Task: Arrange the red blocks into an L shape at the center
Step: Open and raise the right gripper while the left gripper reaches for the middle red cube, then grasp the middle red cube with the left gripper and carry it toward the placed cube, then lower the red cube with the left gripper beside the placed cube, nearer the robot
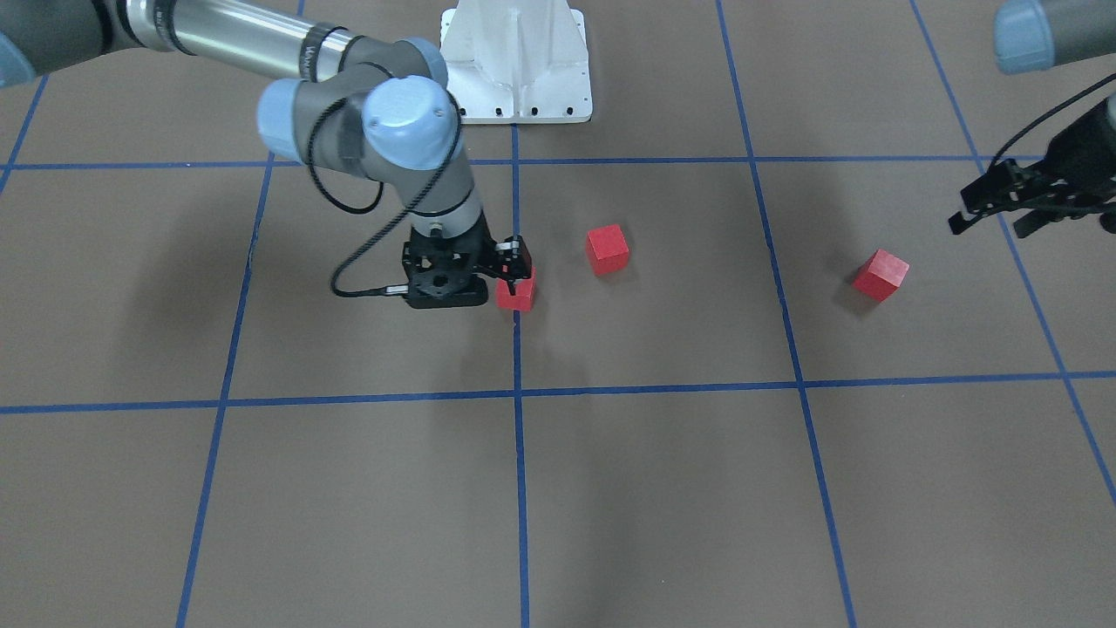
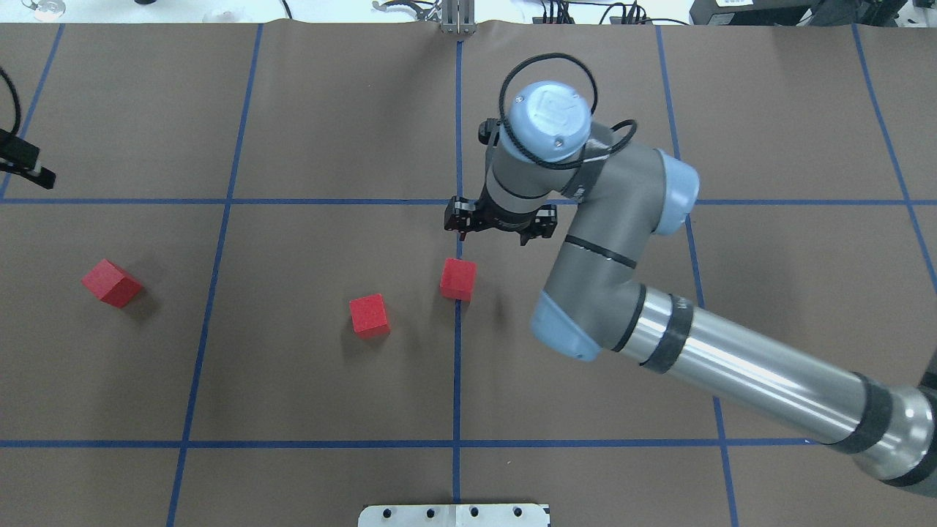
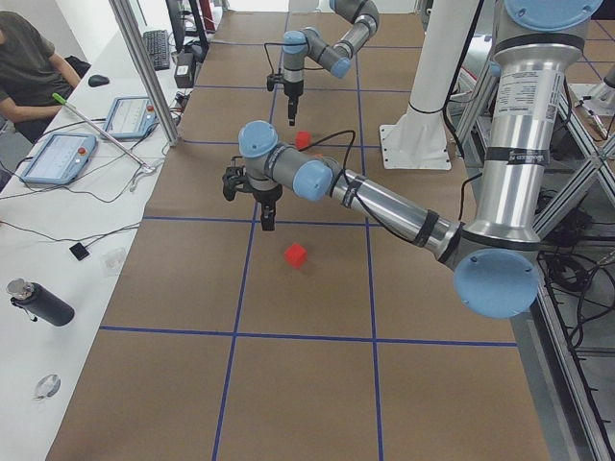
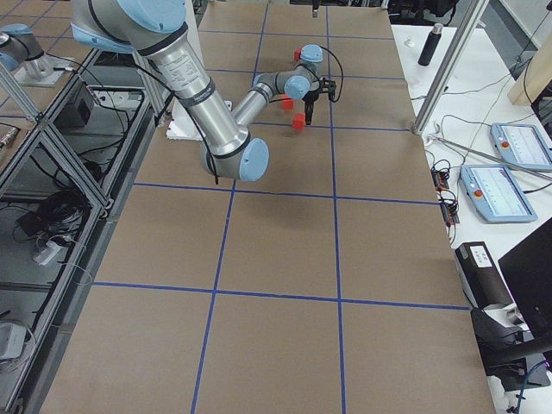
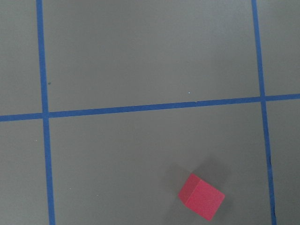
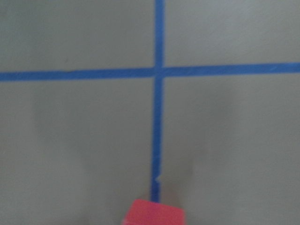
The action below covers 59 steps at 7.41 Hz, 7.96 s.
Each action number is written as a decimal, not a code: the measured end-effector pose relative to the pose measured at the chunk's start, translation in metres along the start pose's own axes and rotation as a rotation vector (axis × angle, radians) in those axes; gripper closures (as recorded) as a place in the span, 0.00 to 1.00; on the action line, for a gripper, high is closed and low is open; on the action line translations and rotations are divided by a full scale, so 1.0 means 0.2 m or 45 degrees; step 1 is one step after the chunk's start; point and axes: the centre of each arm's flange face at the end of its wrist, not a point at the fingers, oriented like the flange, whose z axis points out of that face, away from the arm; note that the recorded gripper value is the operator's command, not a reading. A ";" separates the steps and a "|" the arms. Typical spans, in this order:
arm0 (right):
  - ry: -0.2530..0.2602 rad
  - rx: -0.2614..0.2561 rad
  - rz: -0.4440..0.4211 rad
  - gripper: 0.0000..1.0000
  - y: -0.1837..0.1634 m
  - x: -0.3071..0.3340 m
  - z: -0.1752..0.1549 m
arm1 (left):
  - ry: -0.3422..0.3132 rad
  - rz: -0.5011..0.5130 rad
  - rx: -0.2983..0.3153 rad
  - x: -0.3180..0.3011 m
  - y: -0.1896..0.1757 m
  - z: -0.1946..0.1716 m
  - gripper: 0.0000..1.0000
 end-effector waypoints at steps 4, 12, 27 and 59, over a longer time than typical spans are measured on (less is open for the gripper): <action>0.006 -0.003 -0.116 0.00 -0.22 0.90 -0.33 | -0.058 -0.240 0.006 1.30 0.56 0.72 0.00; 0.029 -0.002 -0.118 0.00 -0.23 0.97 -0.31 | -0.152 -0.334 -0.011 1.72 0.69 1.17 0.00; 0.045 -0.012 -0.112 0.00 -0.21 1.01 -0.26 | -0.214 0.108 0.151 2.60 0.11 1.10 1.00; 0.059 -0.016 -0.108 0.00 -0.20 1.00 -0.22 | -0.276 0.086 0.011 2.48 0.19 1.29 1.00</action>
